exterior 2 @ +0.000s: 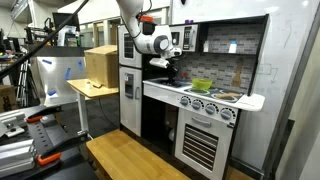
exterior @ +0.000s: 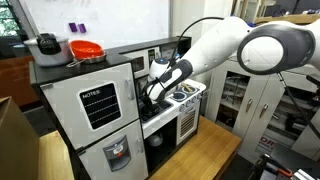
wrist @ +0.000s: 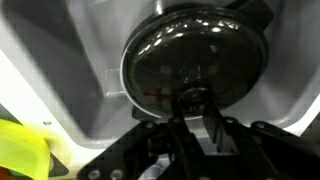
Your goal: Pick the lid on the grey pot, place it on the green pot then take the grey pot out of the sink and place it on the stove
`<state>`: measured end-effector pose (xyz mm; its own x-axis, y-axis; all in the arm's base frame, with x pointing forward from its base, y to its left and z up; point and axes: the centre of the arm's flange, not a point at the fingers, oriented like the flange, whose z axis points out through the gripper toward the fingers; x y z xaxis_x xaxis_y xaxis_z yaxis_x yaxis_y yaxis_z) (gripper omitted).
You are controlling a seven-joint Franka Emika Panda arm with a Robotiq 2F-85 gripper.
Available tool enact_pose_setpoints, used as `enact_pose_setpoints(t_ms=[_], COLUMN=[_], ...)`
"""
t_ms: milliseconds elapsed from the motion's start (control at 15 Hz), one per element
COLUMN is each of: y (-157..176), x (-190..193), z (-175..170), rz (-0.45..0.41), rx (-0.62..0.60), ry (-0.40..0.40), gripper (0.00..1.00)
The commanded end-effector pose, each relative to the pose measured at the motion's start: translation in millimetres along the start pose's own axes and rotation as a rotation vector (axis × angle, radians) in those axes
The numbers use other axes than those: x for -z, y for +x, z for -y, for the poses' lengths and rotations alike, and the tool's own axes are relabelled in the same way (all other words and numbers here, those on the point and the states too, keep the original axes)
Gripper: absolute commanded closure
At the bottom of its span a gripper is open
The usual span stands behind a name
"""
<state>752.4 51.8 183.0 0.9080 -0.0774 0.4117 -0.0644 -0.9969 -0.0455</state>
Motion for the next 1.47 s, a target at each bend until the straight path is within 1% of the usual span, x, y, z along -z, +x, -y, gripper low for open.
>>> enact_pose_setpoints(t_ms=[0,67,133,333,400,467,600,667,1000,1067,1133,1200,1267,1333,1400], y=[-5,-6,-8,-10,-9,-9,-9,-9,-12,-14,-16,-18,-19,-20,-20], x=[5,7,8,17,20,22,27,28,37,38,40,41,41,38,36], z=[-5,-9,-13,-22,-23,-22,-19,-17,-6,-4,-3,-2,-2,-3,-3], rz=[0.041,0.047,0.055,0.062,0.066,0.07,0.076,0.078,0.088,0.09,0.093,0.095,0.099,0.102,0.108], rx=[-0.056,-0.07,-0.083,-0.115,-0.119,-0.119,-0.122,-0.121,-0.111,-0.109,-0.108,-0.108,-0.108,-0.109,-0.11], ry=[-0.023,-0.025,-0.03,-0.042,-0.048,-0.05,-0.051,-0.052,-0.049,-0.05,-0.05,-0.048,-0.048,-0.047,-0.046], gripper=[0.95,0.99,1.0,1.0,0.74,0.73,0.61,0.53,0.2,0.12,0.05,0.01,0.41,0.37,0.38])
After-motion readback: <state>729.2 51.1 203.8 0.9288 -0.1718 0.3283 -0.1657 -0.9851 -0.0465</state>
